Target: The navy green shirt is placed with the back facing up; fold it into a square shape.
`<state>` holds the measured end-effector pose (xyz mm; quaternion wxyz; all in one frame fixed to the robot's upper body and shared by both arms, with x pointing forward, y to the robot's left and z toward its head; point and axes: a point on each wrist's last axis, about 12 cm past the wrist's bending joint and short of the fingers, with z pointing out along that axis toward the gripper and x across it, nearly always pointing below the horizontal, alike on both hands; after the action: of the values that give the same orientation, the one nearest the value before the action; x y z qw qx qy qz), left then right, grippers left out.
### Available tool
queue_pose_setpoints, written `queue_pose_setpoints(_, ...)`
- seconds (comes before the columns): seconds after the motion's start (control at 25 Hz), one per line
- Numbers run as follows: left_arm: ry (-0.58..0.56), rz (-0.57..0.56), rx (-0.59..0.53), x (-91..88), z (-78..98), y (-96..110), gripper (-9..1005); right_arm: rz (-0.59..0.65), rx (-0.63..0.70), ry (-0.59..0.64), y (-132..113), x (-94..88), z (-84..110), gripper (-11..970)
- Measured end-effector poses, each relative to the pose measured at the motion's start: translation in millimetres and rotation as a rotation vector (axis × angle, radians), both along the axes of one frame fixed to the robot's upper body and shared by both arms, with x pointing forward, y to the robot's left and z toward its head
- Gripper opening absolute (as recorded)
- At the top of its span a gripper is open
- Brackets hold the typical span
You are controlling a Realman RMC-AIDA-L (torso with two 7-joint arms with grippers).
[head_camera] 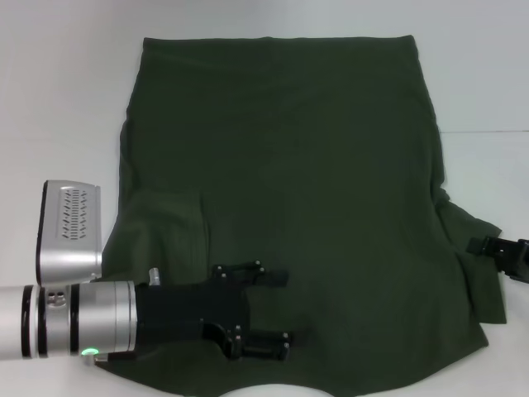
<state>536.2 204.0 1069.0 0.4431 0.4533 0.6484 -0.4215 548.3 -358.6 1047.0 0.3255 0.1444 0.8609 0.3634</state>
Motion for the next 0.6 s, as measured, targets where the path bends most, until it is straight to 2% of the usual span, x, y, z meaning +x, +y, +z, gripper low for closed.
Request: queue_pose_setpoints(0.6, 0.004, 0.012, -0.002, 1.0, 0.1, 1, 891, 0.001, 0.001, -0.010, 12, 4.1, -6.1, 147)
